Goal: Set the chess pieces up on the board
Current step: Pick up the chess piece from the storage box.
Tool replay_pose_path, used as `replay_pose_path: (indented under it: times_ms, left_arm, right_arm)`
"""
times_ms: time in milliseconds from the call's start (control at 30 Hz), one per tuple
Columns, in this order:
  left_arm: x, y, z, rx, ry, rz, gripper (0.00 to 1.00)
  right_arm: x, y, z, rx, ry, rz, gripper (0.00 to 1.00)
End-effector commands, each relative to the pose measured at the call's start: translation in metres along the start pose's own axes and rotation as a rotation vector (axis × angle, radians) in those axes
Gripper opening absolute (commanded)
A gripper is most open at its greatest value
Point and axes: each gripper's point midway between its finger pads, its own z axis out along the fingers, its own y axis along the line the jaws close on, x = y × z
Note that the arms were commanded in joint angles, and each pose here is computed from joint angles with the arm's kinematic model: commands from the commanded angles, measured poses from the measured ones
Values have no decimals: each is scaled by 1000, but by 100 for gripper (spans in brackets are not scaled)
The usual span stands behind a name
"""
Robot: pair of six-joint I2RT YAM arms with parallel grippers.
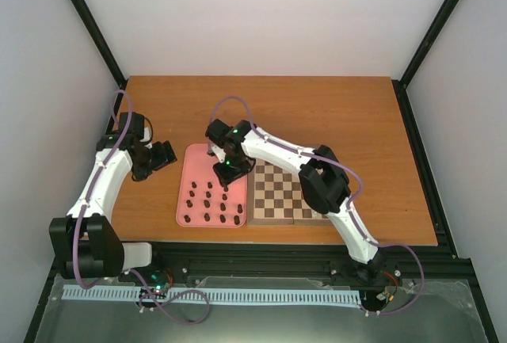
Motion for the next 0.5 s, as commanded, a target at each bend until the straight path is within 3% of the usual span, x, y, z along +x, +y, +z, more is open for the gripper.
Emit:
replay_pose_path:
  times_ms: [0, 467]
  left_arm:
    - [-2, 0, -5, 6, -20, -14, 100]
    - [-1, -3, -6, 24, -19, -9, 100]
  right_arm:
    - [3, 12, 15, -30, 35, -37, 39]
    - [4, 8, 26, -1, 57, -37, 30]
